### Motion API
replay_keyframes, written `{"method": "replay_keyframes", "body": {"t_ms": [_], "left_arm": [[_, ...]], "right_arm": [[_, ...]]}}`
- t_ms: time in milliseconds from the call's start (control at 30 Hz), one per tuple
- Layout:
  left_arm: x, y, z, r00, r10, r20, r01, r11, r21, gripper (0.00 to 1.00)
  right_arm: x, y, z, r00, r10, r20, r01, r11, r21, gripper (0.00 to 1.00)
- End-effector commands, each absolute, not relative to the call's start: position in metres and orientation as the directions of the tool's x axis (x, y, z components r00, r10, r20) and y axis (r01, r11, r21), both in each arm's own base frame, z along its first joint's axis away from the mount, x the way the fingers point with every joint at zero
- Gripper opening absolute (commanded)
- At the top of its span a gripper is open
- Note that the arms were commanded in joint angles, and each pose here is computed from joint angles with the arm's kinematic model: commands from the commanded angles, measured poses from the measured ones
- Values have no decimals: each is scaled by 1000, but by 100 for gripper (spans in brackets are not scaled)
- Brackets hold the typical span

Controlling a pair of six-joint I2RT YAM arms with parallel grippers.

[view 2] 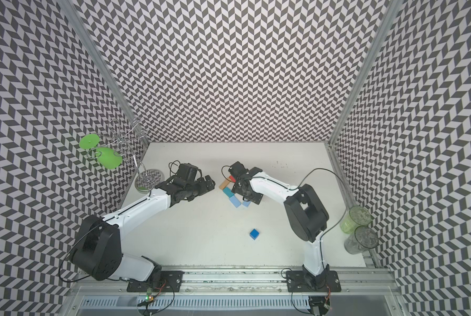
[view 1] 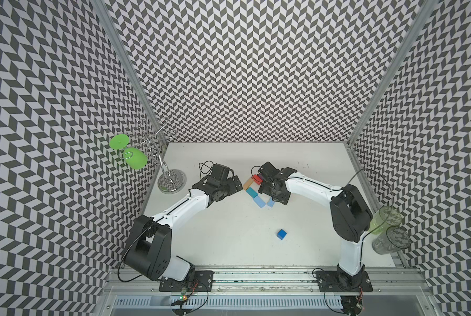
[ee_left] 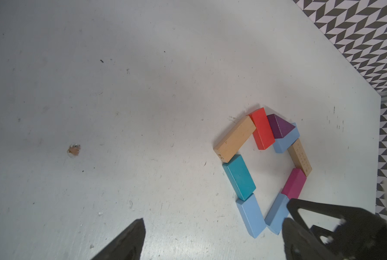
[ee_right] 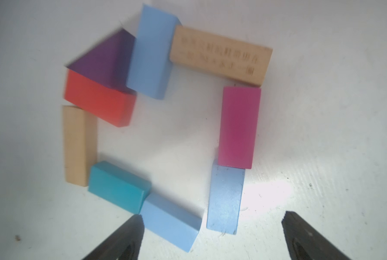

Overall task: Assemble a heart with building blocks
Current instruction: Move the building block to the center of the board.

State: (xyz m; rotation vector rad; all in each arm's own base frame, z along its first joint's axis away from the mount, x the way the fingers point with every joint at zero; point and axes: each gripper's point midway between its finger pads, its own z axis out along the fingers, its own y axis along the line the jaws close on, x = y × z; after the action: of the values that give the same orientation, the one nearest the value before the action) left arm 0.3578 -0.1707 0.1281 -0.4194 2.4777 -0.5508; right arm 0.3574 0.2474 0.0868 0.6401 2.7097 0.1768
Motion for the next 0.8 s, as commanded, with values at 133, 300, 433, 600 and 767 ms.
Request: {"method": "replay_keyframes", "body": {"t_ms": [133, 300, 433, 600, 767], "left_arm": [[357, -169, 138, -774, -428, -467, -171, 851, -496, 97], [355, -166, 140, -766, -434, -475, -174, 851, -496, 97], [353, -166, 138, -767, -436, -471, -178, 850, -497, 97], [353, -165, 137, -768, -436, -470, -179, 850, -496, 97], [350, -165, 132, -776, -430, -462, -183, 854, -487, 97]], "right_arm": [[361, 232, 159, -783, 434, -446, 345, 899, 269, 97], [328, 225, 164, -812, 266, -520, 139, 953, 270, 88], [284, 223, 132, -874, 70, -481, -51, 971, 234, 89], [228, 224, 90, -921, -82, -381, -176, 960, 220, 86], [202, 227, 68, -933, -150, -328, -222, 955, 195, 72]]}}
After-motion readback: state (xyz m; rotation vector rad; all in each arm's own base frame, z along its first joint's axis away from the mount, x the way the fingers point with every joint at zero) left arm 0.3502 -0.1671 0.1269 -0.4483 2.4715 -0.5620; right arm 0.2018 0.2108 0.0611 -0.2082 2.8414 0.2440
